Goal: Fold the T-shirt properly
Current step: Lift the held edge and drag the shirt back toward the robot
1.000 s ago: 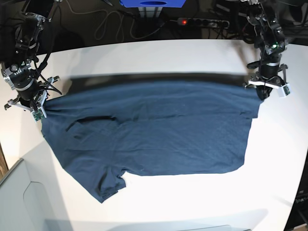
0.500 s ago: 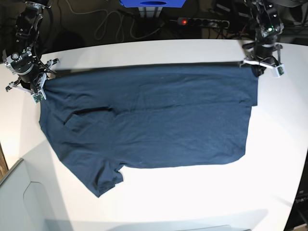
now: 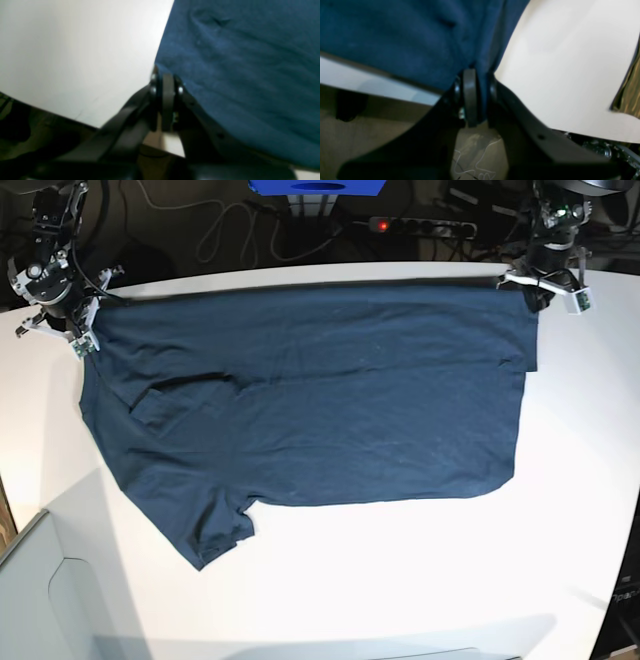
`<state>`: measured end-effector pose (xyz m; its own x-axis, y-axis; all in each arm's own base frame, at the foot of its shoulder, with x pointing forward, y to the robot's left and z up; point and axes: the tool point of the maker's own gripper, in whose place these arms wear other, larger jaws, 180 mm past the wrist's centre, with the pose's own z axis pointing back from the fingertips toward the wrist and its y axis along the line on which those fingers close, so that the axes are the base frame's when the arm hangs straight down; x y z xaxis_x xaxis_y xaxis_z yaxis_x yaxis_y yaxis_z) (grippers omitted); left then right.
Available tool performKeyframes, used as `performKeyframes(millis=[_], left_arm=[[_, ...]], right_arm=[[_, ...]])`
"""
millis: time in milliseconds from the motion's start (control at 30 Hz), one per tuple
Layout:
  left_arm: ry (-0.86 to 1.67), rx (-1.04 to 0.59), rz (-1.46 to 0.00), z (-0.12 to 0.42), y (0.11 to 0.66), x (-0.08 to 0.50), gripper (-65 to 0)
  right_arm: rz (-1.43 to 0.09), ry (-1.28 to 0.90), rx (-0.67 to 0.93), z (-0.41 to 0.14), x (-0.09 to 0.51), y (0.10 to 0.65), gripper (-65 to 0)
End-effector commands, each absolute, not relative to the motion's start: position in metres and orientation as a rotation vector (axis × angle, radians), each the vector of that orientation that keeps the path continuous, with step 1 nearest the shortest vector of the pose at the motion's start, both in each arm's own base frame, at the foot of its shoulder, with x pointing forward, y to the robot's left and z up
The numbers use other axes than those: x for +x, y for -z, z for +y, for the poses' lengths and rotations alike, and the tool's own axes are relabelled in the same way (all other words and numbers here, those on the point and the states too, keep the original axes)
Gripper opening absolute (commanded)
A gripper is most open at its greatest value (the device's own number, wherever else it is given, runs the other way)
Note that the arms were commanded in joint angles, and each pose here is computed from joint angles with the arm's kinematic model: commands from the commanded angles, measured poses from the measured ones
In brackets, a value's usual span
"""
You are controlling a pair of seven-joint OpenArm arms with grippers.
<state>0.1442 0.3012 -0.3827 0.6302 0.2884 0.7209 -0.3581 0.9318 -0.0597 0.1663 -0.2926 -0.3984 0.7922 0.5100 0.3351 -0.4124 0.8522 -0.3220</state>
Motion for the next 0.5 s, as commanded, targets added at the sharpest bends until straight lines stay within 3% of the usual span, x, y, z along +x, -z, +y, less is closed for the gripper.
performKeyframes(millis=[0,467], left_arm=[[-0.356,0.108,-0.833,0.305,0.374,0.145,-65.0],[-0.356,0.112,-0.797,0.305,0.38,0.132,-65.0]], right_arm=[[-0.428,-0.523,-0.26,-0.298,0.166,0.392,-64.8],[-0.383,-0.522,-0.249,-0.299,0.147,0.399,-64.5]])
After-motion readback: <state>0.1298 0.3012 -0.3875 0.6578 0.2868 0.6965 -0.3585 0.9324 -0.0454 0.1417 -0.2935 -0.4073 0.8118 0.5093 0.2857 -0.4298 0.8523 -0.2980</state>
